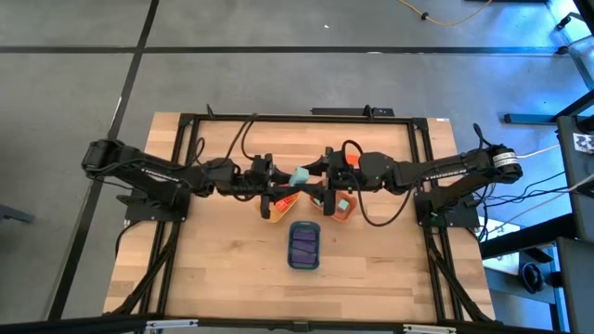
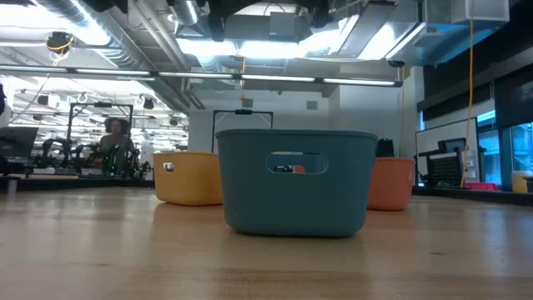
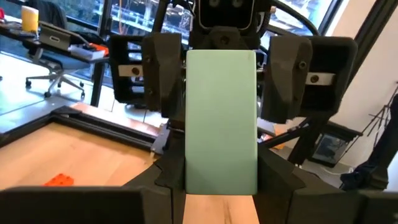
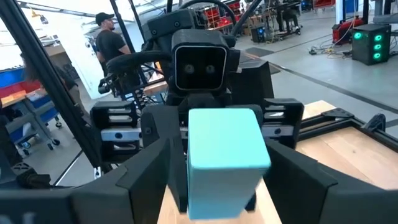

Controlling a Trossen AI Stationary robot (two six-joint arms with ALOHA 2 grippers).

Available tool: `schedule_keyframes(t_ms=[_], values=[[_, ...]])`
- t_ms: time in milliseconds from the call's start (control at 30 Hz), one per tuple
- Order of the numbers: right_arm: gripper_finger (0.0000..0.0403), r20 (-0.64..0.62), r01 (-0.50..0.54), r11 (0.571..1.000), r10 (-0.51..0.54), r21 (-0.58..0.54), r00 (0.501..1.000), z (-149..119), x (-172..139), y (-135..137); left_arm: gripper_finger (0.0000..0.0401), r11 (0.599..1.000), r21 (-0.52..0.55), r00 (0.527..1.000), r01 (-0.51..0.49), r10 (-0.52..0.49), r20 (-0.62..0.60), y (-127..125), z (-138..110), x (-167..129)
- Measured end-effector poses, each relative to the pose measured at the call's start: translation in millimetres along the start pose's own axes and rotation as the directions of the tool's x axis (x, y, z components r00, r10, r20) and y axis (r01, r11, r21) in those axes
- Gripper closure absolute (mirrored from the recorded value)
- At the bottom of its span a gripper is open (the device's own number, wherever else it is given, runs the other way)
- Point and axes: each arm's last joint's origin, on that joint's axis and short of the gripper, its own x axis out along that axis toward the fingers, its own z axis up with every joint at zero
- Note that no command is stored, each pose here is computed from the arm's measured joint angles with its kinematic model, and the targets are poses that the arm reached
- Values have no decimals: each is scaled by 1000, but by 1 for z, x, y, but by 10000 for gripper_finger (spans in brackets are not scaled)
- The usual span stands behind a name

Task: Sort & place blocks by color
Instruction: Put the light blue block into the orange bin

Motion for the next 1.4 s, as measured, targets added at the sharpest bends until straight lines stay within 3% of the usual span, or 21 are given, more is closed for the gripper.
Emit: schedule_keyframes(t_ms=[200, 433, 567, 767, 900, 1067, 1267, 1400], values=[[174, -2, -6, 1000, 6, 8, 1000, 0, 0, 0, 279, 1000, -4, 1000, -11, 11, -3, 3, 0, 3], [266, -6, -7, 1000, 7, 24, 1000, 0, 0, 0, 279, 1000, -4, 1000, 18, -18, -7, 2, 1, 2], [267, -13, -17, 1000, 18, 24, 1000, -1, 0, 0, 278, 1000, -12, 1000, 14, -14, -19, 3, 1, 2], [267, -33, -12, 1000, 12, 14, 999, 0, -3, 0, 208, 999, -53, 999, 13, -15, -34, 8, 2, 2], [267, -118, 22, 999, -26, -38, 993, 7, -20, -5, 177, 996, -83, 992, 19, -29, -122, 16, 7, -7], [267, -290, 147, 985, -166, -84, 943, 13, -56, -16, 172, 998, -41, 979, -54, 45, -198, 23, 28, -36], [267, -477, 258, 958, -284, -121, 832, 8, -96, -22, 174, 987, 72, 983, -142, 149, -102, 22, 57, -74], [267, -536, 288, 951, -302, -113, 788, 6, -112, -21, 174, 985, 69, 986, -156, 159, -46, 20, 57, -96]])
